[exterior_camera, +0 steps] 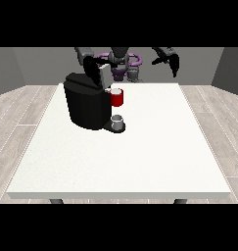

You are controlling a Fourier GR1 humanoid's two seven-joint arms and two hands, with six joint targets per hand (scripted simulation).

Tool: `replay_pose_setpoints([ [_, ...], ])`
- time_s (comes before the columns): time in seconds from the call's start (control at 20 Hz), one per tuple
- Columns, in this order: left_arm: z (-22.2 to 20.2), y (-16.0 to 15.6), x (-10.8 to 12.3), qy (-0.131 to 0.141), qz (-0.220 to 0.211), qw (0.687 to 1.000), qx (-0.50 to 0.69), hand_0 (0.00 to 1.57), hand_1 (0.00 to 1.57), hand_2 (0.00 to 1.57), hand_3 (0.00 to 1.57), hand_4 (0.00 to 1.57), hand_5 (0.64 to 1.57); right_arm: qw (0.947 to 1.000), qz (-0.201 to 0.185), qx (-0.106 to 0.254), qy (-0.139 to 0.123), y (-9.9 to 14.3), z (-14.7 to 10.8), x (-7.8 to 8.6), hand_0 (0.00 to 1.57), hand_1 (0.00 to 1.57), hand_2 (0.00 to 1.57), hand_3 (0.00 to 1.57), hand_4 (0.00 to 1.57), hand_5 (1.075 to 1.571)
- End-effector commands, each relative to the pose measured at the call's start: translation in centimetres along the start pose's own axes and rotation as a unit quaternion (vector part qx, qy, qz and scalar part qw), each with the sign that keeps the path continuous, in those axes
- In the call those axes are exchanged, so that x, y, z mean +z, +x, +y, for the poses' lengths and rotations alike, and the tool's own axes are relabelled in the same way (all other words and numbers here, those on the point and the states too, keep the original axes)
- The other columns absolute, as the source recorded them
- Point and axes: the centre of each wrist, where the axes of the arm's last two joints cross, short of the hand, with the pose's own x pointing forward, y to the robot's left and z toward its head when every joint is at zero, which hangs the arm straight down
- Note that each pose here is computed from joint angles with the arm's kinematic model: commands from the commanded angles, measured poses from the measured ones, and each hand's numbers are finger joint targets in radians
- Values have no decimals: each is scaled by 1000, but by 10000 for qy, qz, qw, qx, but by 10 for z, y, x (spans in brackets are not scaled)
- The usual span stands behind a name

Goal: Insert the coffee pod into the coffee machine and close the lid

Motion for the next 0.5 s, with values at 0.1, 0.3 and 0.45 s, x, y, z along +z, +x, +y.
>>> replay_pose_setpoints([
  [0.1,-2,-15,6,45,131,9999,-94,0,0,0,0,360,1571,9975,-441,224,505,48,37,-14,0,0,0,0,107,1571],
  [0.3,-8,3,-6,-176,42,9998,-80,0,0,0,0,380,1571,9973,-413,358,482,38,42,-12,0,0,0,0,0,1571],
  [0.45,5,5,-15,16,-59,10000,-46,0,0,0,0,362,1571,9939,-757,494,638,54,62,-10,0,0,0,0,0,1571],
])
